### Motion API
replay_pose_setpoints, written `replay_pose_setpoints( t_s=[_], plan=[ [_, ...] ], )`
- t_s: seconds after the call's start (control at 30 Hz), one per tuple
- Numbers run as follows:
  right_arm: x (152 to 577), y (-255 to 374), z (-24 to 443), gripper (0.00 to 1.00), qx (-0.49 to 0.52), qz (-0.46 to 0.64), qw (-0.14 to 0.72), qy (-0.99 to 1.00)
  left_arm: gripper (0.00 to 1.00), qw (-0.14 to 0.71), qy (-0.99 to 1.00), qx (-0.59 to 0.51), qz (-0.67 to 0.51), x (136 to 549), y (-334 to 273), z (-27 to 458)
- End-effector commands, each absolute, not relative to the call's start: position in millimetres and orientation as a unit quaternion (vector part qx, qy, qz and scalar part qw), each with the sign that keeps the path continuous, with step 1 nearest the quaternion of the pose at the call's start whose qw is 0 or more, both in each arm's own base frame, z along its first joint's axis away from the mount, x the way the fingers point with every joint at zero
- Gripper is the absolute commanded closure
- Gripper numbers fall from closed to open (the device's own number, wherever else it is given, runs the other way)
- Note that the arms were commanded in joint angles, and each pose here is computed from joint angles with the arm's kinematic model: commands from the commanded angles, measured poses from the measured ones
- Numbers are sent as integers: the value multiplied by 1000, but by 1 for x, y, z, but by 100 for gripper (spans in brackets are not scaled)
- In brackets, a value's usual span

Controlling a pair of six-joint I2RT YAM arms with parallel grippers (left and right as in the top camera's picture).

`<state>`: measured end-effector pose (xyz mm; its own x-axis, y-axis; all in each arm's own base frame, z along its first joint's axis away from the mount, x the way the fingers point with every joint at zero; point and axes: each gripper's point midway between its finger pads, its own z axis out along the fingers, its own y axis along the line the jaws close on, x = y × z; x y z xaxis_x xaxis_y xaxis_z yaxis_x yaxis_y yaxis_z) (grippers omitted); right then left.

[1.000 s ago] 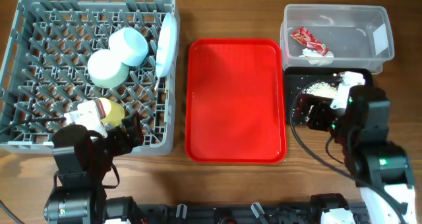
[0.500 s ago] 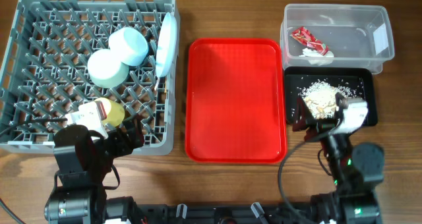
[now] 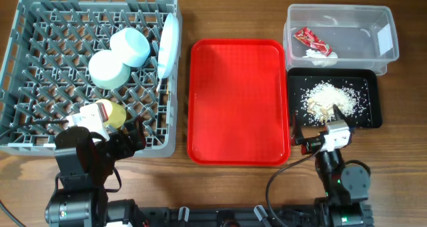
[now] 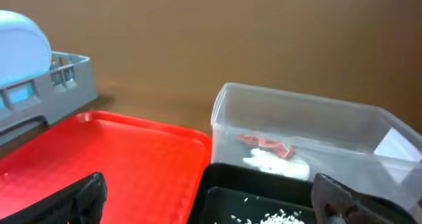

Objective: Sort waste into correct bins and load items into the dishwasher rack

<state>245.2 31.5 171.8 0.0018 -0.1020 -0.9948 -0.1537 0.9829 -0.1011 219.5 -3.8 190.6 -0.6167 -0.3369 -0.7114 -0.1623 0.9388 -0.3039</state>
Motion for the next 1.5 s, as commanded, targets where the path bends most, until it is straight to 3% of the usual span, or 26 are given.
replay_pose_setpoints(
  t_s=[0.0, 0.77, 0.93, 1.13, 1.33, 1.47],
  plan=[
    [245, 29, 176, 0, -75, 24, 708, 702, 0, 414, 895, -128, -107, 219, -6, 189],
    [245, 29, 176, 0, -75, 24, 708, 702, 0, 413, 895, -128, -107, 219, -6, 189],
    [245, 29, 176, 0, -75, 24, 708, 702, 0, 436, 886, -115, -104, 203, -9, 192],
    [245, 29, 176, 0, -75, 24, 708, 702, 0, 597, 790, -82, -115, 224, -12, 171],
    [245, 29, 176, 0, -75, 24, 708, 702, 0, 711, 692, -60, -111, 244, -8, 190],
    [245, 29, 176, 0, -75, 24, 708, 702, 0, 693, 712, -40, -106, 246, -13, 170]
  ],
)
